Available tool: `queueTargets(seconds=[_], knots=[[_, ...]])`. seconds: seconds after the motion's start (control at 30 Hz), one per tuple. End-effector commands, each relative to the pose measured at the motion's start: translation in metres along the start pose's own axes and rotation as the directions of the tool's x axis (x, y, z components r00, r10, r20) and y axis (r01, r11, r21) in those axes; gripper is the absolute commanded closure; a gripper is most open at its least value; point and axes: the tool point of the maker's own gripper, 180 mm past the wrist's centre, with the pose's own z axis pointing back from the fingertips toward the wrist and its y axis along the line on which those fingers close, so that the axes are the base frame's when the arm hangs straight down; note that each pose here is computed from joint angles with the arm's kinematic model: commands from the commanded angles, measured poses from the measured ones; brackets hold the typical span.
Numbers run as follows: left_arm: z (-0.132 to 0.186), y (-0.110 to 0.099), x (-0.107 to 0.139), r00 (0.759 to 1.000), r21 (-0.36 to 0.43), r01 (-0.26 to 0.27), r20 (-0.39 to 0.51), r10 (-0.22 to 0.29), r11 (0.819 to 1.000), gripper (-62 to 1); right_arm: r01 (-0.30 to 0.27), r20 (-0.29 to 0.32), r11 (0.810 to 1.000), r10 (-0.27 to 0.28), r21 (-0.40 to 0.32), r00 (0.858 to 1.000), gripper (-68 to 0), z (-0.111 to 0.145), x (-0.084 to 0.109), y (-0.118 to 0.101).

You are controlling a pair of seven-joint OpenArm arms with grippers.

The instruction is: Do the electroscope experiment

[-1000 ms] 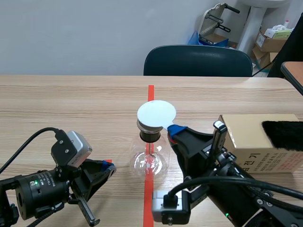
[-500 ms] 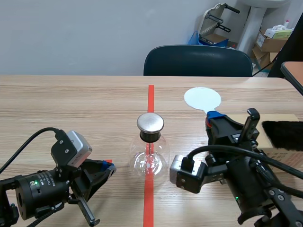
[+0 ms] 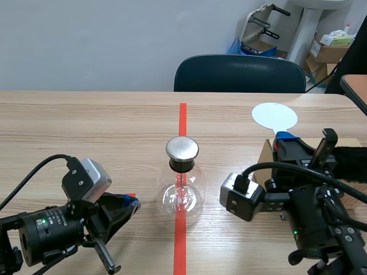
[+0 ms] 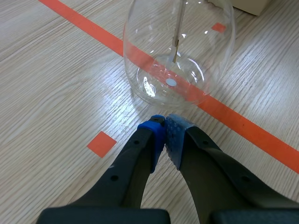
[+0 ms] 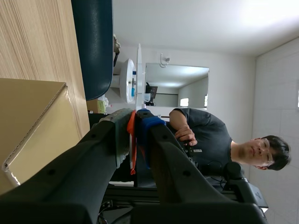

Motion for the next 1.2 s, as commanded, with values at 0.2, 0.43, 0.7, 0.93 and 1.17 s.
queueTargets(seconds=[0.2,0.43,0.7,0.93,1.17], knots=[[-0.0015,-0.0007,0.0073,1.0,-0.005,-0.001,0.024,0.001,1.0,-1.5,-0.002,-0.009,0.999,0.002,-0.038,1.0,-0.9,-0.0041,-0.0043,-0.0103],[-0.0015,-0.0007,0.0073,1.0,-0.005,-0.001,0.024,0.001,1.0,-1.5,-0.002,-0.009,0.999,0.002,-0.038,1.0,-0.9,-0.0041,-0.0043,-0.0103],[-0.0015,-0.0007,0.0073,1.0,-0.005,-0.001,0.024,0.001,1.0,-1.5,-0.002,-0.009,0.999,0.002,-0.038,1.0,-0.9,-0.0042,-0.0044,-0.0104],[-0.0015,-0.0007,0.0074,1.0,-0.005,-0.001,0.025,0.001,1.0,-1.5,-0.002,-0.001,0.999,0.002,-0.038,1.0,-0.9,-0.0042,-0.003,-0.0104],[-0.0015,-0.0007,0.0074,1.0,-0.005,-0.001,0.025,0.001,1.0,-1.5,-0.002,0.017,0.999,0.003,-0.038,1.0,-0.9,-0.0042,0.0004,-0.0104]])
